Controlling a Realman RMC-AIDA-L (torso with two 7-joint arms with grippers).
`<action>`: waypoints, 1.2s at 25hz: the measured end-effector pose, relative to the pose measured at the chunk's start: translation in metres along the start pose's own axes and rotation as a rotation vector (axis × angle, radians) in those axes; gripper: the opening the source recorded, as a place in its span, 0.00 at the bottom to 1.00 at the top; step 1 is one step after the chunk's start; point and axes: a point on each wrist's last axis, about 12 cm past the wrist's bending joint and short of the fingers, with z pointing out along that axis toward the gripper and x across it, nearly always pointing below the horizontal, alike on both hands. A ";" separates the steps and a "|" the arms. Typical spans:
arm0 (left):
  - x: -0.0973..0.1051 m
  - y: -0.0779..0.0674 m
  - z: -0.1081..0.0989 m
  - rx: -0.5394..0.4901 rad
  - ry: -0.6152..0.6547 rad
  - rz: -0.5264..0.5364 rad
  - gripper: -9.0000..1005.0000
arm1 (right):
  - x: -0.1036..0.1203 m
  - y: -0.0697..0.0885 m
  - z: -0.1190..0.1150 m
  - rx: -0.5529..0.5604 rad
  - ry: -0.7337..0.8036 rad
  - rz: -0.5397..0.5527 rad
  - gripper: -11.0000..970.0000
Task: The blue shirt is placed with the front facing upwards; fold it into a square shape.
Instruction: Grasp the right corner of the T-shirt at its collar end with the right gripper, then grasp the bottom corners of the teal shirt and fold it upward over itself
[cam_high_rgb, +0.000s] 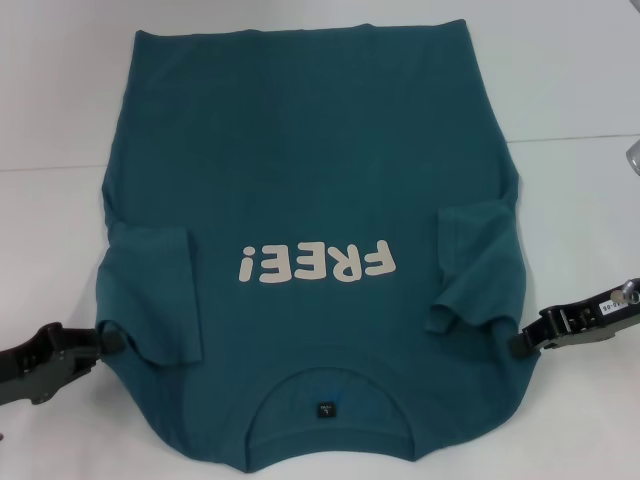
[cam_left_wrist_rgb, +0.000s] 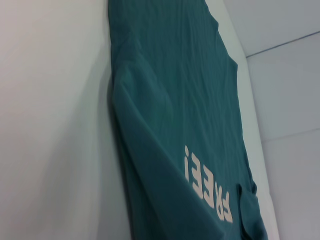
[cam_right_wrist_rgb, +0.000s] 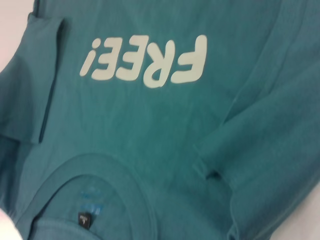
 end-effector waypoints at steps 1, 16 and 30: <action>0.000 0.000 0.000 0.001 0.007 0.003 0.06 | 0.000 0.000 -0.001 -0.003 0.004 -0.005 0.18; 0.014 -0.004 -0.014 -0.037 0.215 0.073 0.06 | 0.017 -0.006 -0.025 -0.008 0.155 -0.018 0.07; 0.062 0.005 -0.050 -0.027 0.428 0.044 0.06 | 0.068 -0.004 -0.032 -0.095 0.358 -0.032 0.08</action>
